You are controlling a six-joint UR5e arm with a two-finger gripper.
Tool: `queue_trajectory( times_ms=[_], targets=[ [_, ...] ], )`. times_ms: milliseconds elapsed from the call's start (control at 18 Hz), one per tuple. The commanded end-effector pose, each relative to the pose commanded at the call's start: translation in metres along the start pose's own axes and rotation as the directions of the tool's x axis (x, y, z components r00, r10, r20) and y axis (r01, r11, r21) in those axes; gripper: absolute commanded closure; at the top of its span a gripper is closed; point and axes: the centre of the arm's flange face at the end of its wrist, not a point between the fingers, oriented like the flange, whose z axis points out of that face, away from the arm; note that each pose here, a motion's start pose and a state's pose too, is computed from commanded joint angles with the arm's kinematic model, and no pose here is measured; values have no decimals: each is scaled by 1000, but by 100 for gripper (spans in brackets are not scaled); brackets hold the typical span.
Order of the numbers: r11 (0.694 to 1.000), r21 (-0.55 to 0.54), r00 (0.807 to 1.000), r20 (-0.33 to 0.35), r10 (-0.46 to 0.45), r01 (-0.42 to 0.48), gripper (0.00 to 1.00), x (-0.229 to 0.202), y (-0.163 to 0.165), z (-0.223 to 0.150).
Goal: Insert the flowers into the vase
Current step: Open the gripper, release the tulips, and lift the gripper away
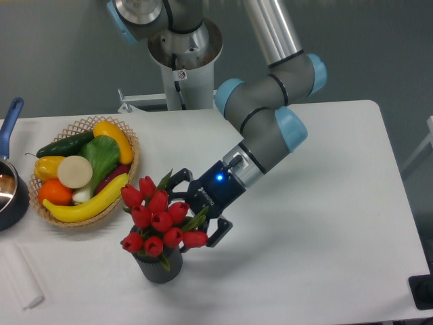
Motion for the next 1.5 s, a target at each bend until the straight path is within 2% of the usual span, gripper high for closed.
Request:
queue_trajectory(
  times_ms=[167, 333, 500, 667, 778, 889, 1111, 1278, 1389, 1500],
  targets=[
    [995, -94, 997, 61, 38, -32, 0, 0, -1, -30],
    [969, -243, 988, 139, 65, -30, 0, 8, 1, -70],
    [950, -309, 974, 197, 110, -45, 0, 17, -24, -99],
    [898, -439, 954, 259, 150, -22, 0, 20, -37, -134],
    [862, -507, 951, 268, 153, 5, 0, 24, -43, -151],
    [827, -562, 953, 245, 179, -11, 0, 27, -47, -160],
    [725, -679, 958, 117, 262, -115, 0, 35, -38, -193],
    [668, -701, 941, -11, 337, -248, 0, 42, -27, -228],
    [639, -707, 929, -66, 365, -302, 0, 47, -20, -247],
    [633, -710, 926, -72, 371, -308, 0, 48, -17, -256]
  ],
)
